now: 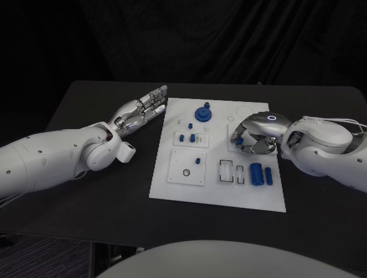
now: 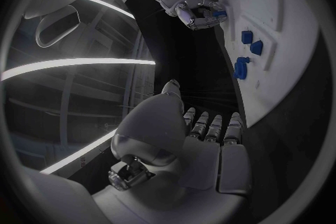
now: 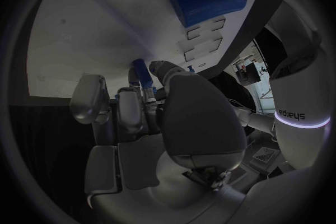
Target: Assemble the parts on the task board
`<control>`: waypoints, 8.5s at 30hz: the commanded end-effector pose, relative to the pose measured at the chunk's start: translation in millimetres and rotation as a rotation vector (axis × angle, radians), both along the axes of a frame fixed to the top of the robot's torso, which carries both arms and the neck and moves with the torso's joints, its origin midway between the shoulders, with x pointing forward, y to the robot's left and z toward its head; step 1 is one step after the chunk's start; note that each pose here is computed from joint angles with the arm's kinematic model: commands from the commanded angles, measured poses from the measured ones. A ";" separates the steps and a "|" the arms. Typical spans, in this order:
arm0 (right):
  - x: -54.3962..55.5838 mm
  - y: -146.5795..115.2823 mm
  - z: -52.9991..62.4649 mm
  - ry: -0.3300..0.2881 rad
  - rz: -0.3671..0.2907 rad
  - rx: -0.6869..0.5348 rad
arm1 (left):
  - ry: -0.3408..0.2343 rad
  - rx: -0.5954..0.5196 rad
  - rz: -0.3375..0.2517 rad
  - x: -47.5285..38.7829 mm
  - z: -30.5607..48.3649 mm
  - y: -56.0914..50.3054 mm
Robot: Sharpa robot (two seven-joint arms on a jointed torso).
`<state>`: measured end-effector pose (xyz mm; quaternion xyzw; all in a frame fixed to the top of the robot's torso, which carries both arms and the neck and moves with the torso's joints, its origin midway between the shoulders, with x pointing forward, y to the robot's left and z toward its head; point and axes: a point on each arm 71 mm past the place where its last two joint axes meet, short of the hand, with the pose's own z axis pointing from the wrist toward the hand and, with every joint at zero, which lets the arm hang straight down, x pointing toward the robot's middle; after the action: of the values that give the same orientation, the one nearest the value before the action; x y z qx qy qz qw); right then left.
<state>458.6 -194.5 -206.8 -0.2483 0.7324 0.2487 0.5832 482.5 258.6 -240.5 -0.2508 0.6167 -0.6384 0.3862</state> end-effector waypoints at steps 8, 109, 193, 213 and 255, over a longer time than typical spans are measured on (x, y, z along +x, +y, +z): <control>-1.1 -3.4 -4.3 0.002 -0.024 -0.015 | -0.007 -0.026 -0.024 -2.3 -0.7 -1.8; -49.5 112.9 25.6 -0.116 0.351 -0.016 | -0.017 -0.039 -0.032 -2.3 -2.7 -4.4; -64.5 153.9 -7.1 -0.059 0.439 -0.094 | 0.004 -0.036 -0.053 0.2 -6.7 -13.0; -62.0 150.5 -9.6 -0.050 0.414 -0.113 | 0.011 -0.034 -0.055 0.0 -7.8 -12.4; -60.1 134.1 1.8 -0.091 0.387 0.066 | 0.018 -0.031 -0.051 -0.9 -8.8 -9.3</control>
<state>398.8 -59.7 -213.5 -0.4146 0.6588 0.3299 0.5341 483.1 249.8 -250.0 -0.2503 0.6229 -0.6458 0.3636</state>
